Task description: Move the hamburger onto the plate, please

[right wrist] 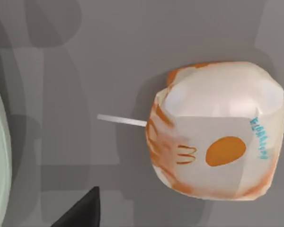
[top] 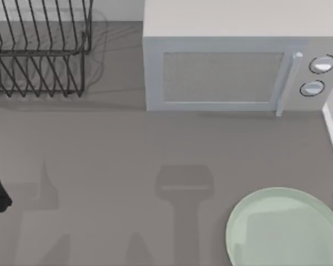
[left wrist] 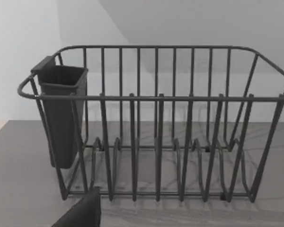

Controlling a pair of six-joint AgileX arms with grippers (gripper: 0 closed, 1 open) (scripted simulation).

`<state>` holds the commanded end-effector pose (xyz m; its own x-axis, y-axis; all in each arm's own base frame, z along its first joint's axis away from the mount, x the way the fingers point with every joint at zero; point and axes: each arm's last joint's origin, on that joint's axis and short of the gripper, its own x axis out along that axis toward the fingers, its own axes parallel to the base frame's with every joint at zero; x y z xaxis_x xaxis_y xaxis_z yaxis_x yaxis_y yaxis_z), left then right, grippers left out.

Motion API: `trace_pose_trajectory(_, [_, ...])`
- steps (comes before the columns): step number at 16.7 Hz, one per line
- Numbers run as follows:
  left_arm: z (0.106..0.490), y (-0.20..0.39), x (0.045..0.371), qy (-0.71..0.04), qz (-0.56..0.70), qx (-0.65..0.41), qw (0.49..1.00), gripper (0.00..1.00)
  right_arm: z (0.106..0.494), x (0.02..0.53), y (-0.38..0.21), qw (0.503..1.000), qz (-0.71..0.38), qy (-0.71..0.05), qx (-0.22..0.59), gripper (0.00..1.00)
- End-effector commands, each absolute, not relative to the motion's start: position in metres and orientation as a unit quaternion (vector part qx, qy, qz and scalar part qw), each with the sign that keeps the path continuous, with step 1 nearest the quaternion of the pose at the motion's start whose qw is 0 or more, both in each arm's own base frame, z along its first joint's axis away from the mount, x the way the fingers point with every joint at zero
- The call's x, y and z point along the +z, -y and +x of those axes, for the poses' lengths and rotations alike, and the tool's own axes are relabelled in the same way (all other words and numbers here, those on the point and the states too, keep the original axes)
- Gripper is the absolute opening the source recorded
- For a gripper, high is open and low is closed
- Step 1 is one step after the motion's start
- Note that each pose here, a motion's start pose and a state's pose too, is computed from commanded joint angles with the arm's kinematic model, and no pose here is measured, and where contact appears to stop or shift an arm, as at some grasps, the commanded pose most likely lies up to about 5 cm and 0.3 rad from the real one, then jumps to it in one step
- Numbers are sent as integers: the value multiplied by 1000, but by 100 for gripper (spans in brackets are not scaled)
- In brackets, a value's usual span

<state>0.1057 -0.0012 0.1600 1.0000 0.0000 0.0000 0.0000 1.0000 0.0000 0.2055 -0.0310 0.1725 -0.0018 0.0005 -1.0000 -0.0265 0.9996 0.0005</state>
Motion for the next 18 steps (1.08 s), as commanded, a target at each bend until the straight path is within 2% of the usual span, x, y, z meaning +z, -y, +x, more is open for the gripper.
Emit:
trace_pose_trajectory(6, [106, 1, 160, 0, 0, 0, 1000, 100, 205, 168, 30, 706, -10, -708, 10, 100])
trace_pose_trajectory(14, [106, 1, 160, 0, 0, 0, 1000, 100, 208, 102, 31, 709, -10, -705, 9, 100])
trace_pose_trajectory(18, [106, 1, 160, 0, 0, 0, 1000, 100, 205, 93, 31, 706, -9, -708, 10, 100])
